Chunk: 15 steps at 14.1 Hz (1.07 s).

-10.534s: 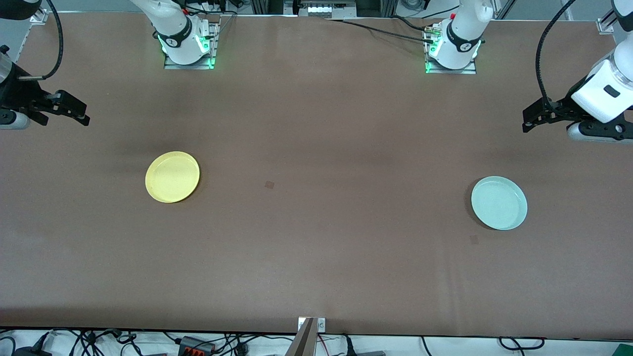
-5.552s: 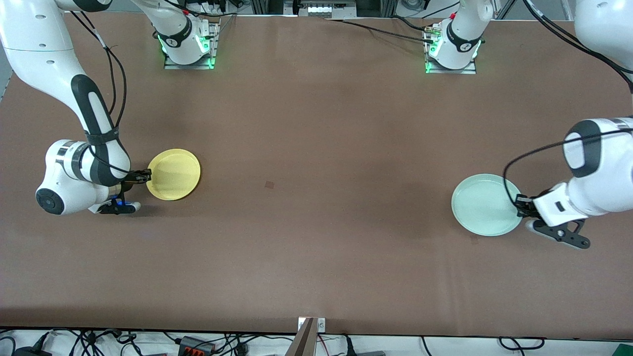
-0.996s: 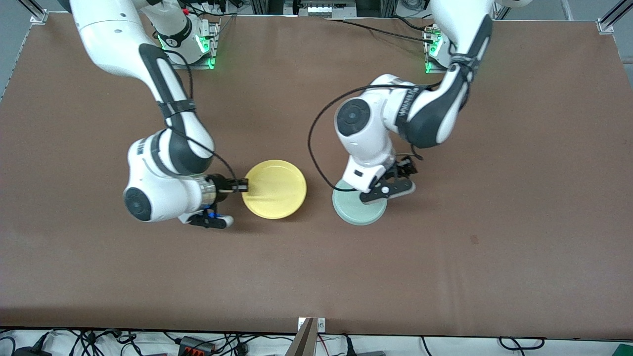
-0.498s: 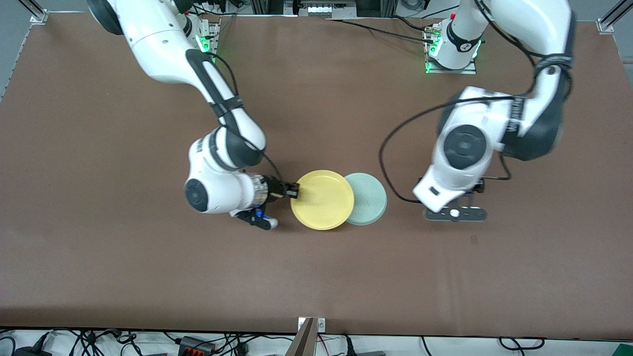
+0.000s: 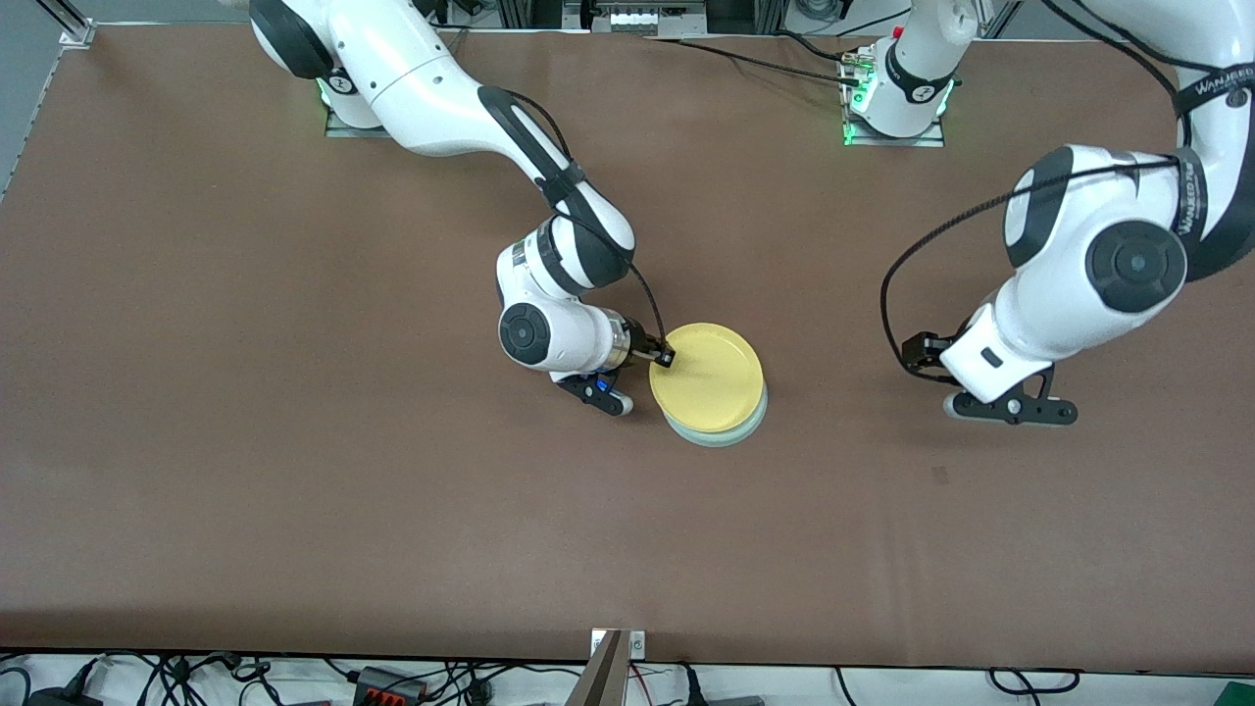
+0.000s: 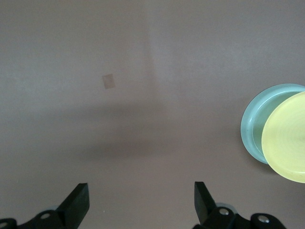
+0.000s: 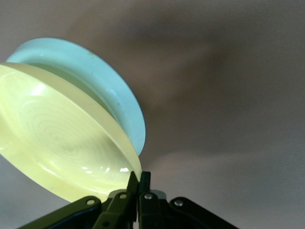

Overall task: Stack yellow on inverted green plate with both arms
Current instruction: 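Carry the yellow plate onto the green plate while the left gripper withdraws, then open the right gripper and release the yellow plate on the green plate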

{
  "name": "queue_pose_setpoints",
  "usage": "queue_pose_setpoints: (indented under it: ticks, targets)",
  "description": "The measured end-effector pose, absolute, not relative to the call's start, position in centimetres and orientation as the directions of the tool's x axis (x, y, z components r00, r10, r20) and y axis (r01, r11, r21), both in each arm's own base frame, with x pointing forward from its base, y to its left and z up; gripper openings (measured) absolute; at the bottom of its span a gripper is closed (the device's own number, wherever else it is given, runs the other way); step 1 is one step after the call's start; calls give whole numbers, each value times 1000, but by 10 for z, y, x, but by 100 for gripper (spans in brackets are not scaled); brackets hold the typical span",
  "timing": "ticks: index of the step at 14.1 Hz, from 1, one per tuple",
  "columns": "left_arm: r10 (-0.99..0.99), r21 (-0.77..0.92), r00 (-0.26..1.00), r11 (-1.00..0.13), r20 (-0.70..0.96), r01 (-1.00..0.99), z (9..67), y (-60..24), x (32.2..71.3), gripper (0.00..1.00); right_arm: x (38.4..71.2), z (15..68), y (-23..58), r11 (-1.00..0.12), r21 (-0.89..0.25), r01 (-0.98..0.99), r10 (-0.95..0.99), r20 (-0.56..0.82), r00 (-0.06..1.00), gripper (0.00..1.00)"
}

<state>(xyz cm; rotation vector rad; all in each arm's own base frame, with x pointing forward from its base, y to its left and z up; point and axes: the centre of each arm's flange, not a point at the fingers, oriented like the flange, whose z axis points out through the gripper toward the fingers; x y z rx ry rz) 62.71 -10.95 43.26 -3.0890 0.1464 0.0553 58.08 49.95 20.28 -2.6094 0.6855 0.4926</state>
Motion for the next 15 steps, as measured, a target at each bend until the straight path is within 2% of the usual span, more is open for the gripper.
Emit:
queue_pose_setpoints:
  ticks: [6,12,15]
  targets:
    - [-154,-50,988,-987,23,-153,467,-58,600,100,587,194,499,-744,-286,-604,-463,-431,775,3]
    - [-131,-53,991,-990,-39,-133,528,-35,585,100,583,200,508,-722,-282,-632,-479,-455,750,3]
    - [-142,-14,989,-990,-49,-143,541,-28,583,100,581,200,510,-721,-280,-634,-480,-459,748,3]
